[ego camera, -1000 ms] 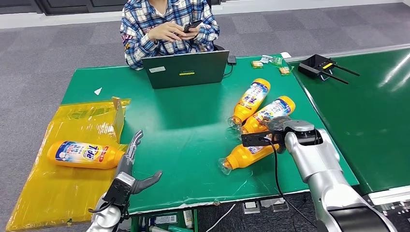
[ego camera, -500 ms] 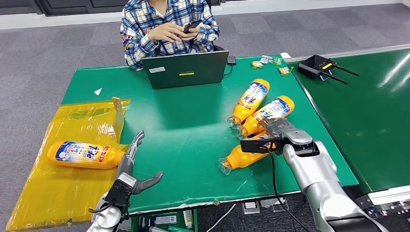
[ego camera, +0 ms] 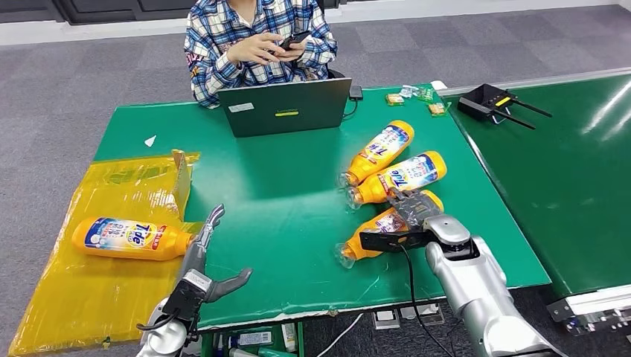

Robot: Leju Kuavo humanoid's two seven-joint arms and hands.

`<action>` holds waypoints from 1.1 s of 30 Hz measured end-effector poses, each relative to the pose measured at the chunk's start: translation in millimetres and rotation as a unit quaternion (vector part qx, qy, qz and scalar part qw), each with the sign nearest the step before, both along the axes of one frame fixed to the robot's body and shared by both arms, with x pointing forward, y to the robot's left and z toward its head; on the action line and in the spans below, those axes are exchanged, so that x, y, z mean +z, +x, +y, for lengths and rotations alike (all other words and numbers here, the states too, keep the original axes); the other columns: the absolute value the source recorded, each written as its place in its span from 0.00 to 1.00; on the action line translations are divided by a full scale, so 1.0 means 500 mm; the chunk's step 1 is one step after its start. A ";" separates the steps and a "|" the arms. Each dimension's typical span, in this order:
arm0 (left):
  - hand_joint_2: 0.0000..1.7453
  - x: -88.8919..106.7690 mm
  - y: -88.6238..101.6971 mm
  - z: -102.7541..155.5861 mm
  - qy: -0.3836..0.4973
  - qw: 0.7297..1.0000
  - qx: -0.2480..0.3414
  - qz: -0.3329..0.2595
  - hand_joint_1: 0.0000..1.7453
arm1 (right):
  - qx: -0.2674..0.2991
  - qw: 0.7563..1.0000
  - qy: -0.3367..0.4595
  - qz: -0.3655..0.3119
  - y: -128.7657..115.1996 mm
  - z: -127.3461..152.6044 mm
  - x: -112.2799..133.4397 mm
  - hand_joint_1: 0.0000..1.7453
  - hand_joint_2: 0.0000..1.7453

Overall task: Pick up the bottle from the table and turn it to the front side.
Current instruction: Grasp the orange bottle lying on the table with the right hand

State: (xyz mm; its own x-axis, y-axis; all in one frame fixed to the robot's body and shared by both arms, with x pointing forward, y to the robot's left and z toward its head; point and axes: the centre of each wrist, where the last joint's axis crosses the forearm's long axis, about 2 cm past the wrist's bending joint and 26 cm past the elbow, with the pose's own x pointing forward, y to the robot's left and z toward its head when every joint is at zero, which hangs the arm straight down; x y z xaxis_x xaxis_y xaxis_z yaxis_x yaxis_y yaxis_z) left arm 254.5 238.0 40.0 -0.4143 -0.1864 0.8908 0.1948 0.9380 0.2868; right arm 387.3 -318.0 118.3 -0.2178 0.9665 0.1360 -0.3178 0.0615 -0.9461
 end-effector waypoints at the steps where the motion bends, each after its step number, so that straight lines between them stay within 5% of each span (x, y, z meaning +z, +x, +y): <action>1: 1.00 0.000 0.000 0.000 0.000 1.000 0.000 0.000 0.00 | 0.001 1.000 0.002 0.006 -0.003 0.003 -0.004 0.00 1.00; 20: 1.00 0.001 0.000 -0.002 0.000 1.000 -0.001 -0.001 0.00 | 0.007 0.999 0.012 0.029 -0.013 0.018 0.003 0.01 1.00; 24: 1.00 0.002 0.000 -0.004 -0.002 1.000 -0.001 -0.001 0.00 | 0.003 0.998 0.019 0.056 -0.012 0.024 0.008 1.00 1.00; 33: 1.00 0.001 0.000 -0.004 -0.005 1.000 -0.001 0.000 0.00 | 0.046 0.995 0.061 0.056 -0.015 0.032 0.005 1.00 1.00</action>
State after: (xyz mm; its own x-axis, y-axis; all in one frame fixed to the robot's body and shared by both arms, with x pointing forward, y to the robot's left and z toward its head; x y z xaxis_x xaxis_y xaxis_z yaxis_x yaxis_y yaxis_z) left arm 254.5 236.0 40.6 -0.4143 -0.1771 0.8928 0.1977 0.9399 0.2782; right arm 379.9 -301.8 120.9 -0.2823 0.9177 0.2795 -0.4306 0.1392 -0.8918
